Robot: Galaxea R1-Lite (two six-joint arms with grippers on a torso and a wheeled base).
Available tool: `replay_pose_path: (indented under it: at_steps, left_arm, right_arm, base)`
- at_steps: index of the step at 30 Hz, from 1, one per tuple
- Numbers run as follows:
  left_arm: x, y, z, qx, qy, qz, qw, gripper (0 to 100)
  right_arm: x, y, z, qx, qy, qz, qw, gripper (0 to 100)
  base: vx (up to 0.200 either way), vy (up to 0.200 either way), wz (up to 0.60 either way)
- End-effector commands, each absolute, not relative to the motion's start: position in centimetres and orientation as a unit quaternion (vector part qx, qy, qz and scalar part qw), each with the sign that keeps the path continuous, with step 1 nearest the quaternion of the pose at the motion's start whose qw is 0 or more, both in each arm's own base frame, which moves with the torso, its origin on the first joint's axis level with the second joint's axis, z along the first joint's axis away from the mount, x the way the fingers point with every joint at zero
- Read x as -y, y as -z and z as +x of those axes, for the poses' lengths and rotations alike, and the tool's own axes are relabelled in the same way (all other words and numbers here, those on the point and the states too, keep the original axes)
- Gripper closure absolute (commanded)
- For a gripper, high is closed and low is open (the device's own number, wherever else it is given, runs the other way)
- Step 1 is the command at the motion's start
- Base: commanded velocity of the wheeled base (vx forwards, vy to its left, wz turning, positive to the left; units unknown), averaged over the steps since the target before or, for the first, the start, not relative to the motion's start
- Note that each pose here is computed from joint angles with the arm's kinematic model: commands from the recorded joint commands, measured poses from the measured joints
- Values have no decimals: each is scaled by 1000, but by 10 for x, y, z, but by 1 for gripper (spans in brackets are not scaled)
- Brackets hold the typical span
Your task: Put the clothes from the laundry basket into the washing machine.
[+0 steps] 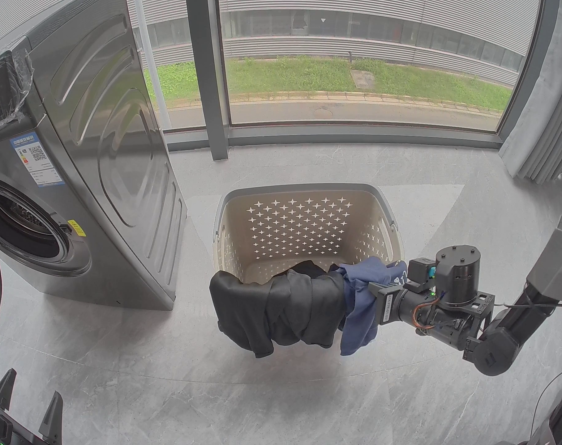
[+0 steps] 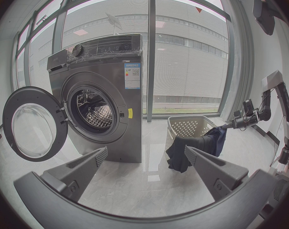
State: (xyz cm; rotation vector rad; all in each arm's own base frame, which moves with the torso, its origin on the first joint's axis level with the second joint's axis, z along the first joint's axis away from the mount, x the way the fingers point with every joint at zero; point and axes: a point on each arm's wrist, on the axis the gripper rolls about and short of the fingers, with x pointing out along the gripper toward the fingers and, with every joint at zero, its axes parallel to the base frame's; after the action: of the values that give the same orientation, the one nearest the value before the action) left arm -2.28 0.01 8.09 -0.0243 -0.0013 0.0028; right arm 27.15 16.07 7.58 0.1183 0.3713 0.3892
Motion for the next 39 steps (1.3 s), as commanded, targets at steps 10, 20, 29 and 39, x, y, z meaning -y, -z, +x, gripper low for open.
replay_pose_path:
  at_steps: [10,20,29,39]
  left_arm:
    - [0,-76,-23,1,-2,-12,1000,0]
    - [0,-76,-23,1,-3,-12,1000,0]
    - [0,-76,-23,1,-4,-11,1000,0]
    - [0,-76,-23,1,-4,-11,1000,0]
  right_arm:
    - [-141,-195,238,7,-218,117,969,100]
    - [-127,-235,209,80,-240,125,960,100]
    - [-117,-252,184,114,-250,109,955,100]
    - [-109,-260,178,106,-201,106,968,100]
  base:
    - [0,0,0]
    - [0,0,0]
    - [0,0,0]
    - [-140,0,0]
